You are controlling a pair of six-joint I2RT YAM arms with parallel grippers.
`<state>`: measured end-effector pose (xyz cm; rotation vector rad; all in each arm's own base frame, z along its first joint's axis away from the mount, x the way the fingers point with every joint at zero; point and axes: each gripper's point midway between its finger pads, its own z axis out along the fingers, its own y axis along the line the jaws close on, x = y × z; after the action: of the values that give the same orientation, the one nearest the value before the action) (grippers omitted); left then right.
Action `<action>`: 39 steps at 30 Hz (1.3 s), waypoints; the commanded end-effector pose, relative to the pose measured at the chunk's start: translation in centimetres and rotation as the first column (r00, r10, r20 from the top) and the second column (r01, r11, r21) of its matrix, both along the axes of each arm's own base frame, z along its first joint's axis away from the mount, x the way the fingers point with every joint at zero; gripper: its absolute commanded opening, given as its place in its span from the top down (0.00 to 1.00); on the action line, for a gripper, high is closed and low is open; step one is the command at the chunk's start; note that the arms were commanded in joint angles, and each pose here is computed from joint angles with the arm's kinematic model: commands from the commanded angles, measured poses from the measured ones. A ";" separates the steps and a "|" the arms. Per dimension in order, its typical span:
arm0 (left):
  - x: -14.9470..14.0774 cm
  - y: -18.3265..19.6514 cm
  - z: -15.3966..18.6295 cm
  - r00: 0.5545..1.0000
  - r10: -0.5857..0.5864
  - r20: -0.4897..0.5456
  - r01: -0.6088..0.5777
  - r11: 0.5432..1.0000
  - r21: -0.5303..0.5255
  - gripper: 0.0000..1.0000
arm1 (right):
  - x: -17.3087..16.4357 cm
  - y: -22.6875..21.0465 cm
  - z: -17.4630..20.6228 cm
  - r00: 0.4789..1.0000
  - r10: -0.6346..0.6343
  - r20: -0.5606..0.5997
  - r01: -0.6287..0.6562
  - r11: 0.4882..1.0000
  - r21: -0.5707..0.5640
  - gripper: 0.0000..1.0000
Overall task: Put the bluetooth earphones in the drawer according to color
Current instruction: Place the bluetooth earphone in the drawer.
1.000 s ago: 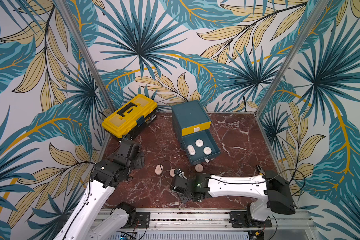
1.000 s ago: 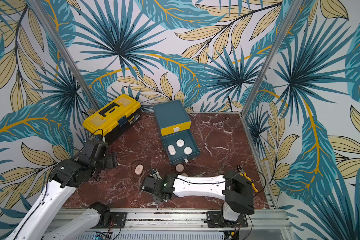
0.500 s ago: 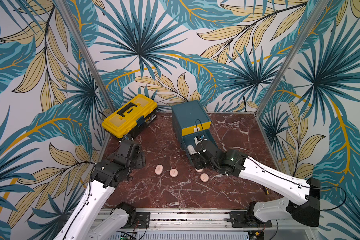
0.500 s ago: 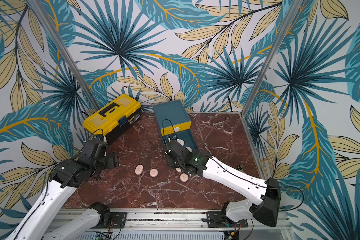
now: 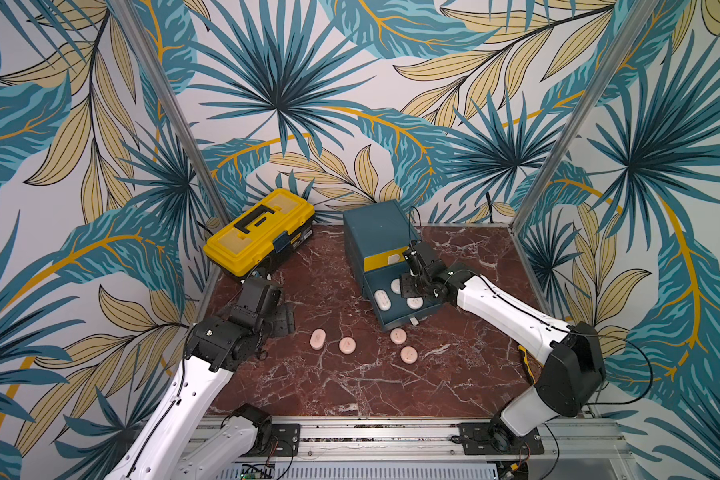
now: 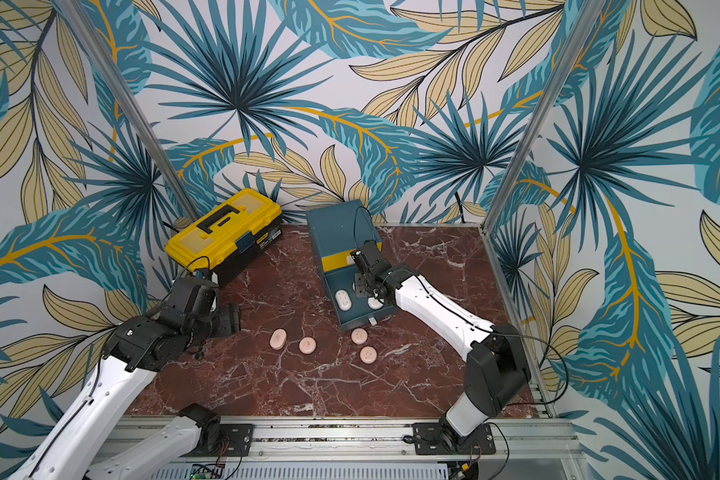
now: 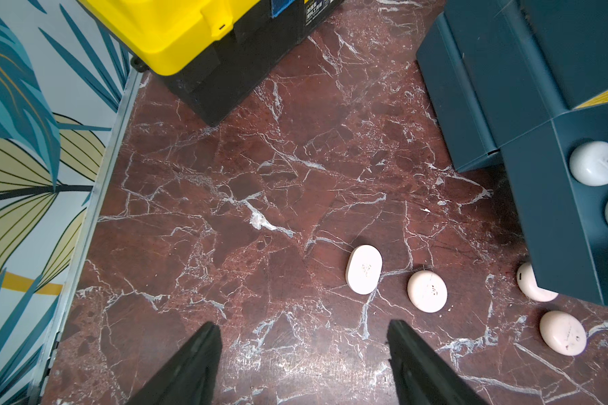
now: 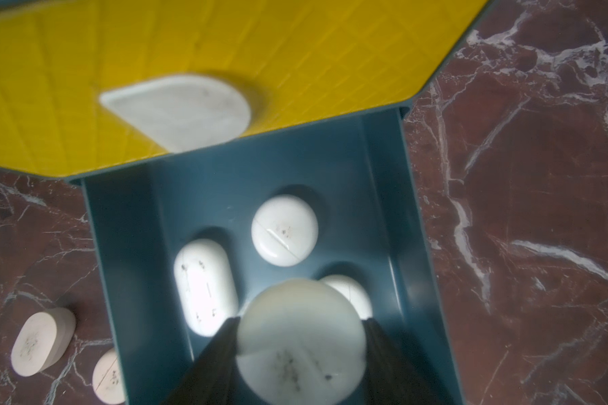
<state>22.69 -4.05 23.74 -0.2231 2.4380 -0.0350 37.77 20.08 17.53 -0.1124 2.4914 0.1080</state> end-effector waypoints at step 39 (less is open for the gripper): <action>0.4 0.0 -1.2 1.000 -0.004 -0.019 0.004 1.000 0.018 0.21 | 1.7 -2.5 -6.5 0.986 -0.076 -0.145 0.064 0.994 -0.091 0.42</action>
<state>23.07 -4.21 23.57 -0.2135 2.4412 -0.0302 39.93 18.33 11.86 -0.0694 2.6196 0.0246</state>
